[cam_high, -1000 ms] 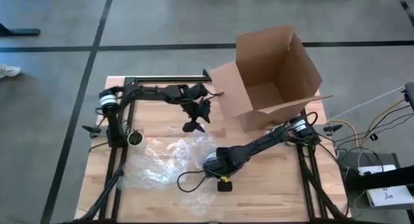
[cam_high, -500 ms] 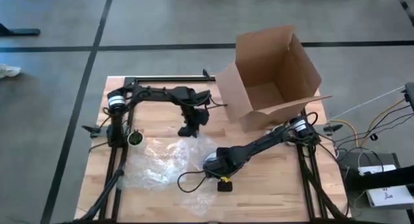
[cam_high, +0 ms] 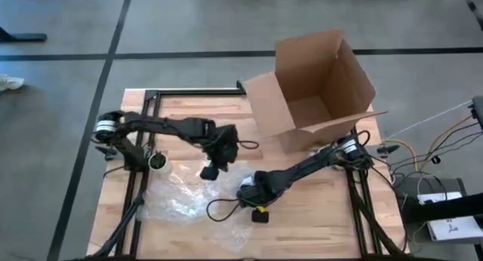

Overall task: Wrap mug
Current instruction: Wrap the blue mug with the right bubble wrap

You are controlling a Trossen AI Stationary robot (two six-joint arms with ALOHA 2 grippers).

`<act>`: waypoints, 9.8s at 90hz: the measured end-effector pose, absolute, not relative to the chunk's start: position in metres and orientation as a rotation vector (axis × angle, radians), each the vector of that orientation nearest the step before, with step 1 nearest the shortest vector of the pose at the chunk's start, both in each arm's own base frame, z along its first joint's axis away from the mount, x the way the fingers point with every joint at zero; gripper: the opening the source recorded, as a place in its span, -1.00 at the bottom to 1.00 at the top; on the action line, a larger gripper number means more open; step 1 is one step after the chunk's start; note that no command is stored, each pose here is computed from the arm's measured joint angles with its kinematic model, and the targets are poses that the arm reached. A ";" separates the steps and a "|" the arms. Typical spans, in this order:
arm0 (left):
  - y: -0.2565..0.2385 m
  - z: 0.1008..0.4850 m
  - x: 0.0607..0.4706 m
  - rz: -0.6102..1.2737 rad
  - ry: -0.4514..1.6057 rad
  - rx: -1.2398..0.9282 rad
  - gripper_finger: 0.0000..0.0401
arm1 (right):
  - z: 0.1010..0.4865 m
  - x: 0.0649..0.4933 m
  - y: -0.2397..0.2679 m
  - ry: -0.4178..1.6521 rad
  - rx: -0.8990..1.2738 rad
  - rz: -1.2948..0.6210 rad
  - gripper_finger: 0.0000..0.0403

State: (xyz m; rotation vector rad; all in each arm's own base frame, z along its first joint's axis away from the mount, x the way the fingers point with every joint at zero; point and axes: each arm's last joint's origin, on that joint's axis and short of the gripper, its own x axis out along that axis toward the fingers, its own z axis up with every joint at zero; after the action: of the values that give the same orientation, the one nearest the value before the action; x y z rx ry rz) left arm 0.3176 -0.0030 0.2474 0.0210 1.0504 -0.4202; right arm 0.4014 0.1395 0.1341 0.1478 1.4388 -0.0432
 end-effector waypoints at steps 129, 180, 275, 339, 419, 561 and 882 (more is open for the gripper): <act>-0.112 0.129 0.310 -0.017 0.552 -0.027 -0.55 | 0.134 0.405 0.127 1.415 0.230 -0.183 -1.00; -0.102 0.120 0.304 0.151 0.590 0.097 -0.46 | 0.152 0.409 0.133 1.406 0.049 0.007 -0.57; -0.095 0.113 0.302 0.162 0.624 0.149 -0.62 | 0.223 0.389 0.123 1.343 -0.397 0.076 -0.81; -0.091 0.115 0.303 0.199 0.595 0.180 -0.62 | 0.228 0.404 0.104 1.252 -0.542 0.026 -0.99; -0.093 0.125 0.312 0.086 0.539 0.082 0.20 | 0.172 0.423 0.120 1.086 -0.401 0.016 -1.00; -0.081 0.131 0.297 0.242 0.478 -0.108 -0.40 | 0.153 0.427 0.118 1.098 -0.370 -0.069 -1.00; -0.097 0.169 0.277 0.156 0.744 0.086 -0.89 | 0.138 0.417 0.069 1.529 0.182 -0.033 0.96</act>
State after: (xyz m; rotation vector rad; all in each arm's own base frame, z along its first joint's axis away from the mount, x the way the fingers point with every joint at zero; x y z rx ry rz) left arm 0.2774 -0.0969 0.1690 0.0855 0.7444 0.1559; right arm 0.4174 0.0687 0.1376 0.1824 1.5291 -0.0334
